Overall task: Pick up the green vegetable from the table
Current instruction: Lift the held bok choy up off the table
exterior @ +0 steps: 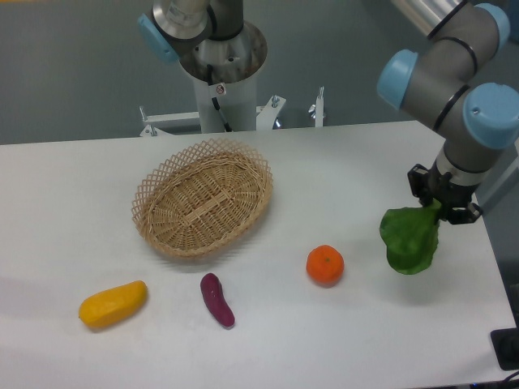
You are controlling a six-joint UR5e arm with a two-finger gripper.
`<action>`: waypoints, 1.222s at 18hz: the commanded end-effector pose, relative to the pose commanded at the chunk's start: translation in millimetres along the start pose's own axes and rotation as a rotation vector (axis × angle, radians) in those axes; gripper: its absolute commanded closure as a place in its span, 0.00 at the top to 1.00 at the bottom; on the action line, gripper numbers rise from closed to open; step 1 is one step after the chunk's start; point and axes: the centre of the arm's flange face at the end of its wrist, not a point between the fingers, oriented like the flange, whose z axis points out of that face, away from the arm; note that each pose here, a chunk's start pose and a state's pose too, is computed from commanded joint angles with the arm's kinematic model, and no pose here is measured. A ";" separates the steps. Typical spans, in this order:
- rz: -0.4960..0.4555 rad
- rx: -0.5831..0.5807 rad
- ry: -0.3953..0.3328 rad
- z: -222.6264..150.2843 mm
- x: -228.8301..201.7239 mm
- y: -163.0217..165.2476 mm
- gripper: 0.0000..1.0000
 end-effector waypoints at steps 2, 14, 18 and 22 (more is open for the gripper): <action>-0.010 0.004 -0.012 -8.5 -7.6 6.4 0.23; -0.022 0.013 -0.029 -5.7 -28.5 5.9 0.22; -0.018 0.016 -0.029 -5.6 -28.9 7.8 0.22; -0.017 0.017 -0.027 -5.2 -28.2 8.7 0.23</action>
